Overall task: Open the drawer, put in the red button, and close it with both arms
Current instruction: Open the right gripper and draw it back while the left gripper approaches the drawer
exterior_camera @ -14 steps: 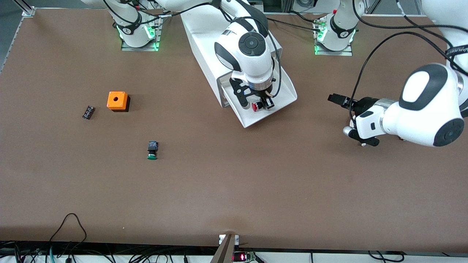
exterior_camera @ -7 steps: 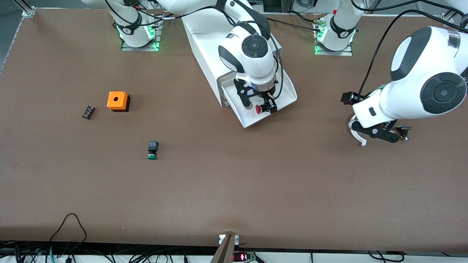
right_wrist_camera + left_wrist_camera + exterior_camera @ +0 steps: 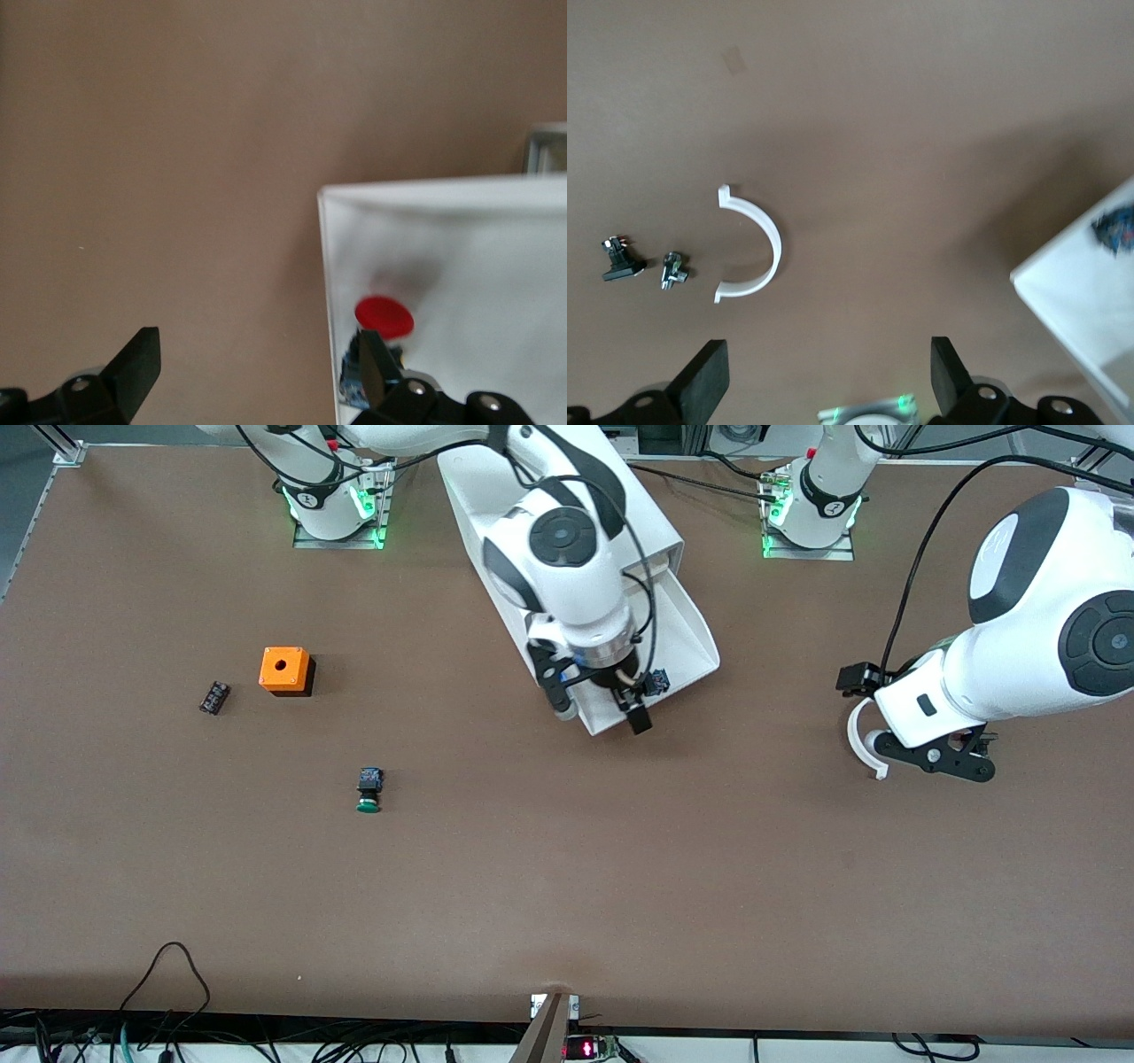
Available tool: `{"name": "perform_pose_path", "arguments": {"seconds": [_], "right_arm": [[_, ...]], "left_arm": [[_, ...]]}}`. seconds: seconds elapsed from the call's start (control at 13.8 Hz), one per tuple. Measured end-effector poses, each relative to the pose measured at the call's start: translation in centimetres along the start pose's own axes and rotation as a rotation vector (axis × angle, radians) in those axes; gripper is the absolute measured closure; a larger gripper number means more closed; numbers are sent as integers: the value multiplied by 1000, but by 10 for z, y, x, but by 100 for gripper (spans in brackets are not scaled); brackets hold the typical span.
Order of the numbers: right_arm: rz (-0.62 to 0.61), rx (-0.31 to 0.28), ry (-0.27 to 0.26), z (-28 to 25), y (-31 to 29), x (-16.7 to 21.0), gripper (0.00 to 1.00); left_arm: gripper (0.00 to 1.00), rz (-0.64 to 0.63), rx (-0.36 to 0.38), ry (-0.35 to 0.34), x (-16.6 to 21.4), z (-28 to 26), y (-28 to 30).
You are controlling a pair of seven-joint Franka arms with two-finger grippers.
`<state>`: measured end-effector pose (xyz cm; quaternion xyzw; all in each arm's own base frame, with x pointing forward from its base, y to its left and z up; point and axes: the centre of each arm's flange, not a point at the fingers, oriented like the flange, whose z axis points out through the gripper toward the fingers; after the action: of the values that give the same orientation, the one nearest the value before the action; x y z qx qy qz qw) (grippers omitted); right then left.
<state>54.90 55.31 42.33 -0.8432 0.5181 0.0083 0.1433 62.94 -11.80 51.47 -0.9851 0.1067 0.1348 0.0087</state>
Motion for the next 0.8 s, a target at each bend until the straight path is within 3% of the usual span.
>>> {"name": "perform_pose_path", "arguments": {"seconds": [0.29, 0.8], "right_arm": [[-347, -97, 28, -42, -11, 84, 0], [-727, -226, 92, -81, 7, 212, 0]], "left_arm": [[6, -192, -70, 50, 21, 26, 15], [8, -357, -124, 162, 39, 88, 84]]}}
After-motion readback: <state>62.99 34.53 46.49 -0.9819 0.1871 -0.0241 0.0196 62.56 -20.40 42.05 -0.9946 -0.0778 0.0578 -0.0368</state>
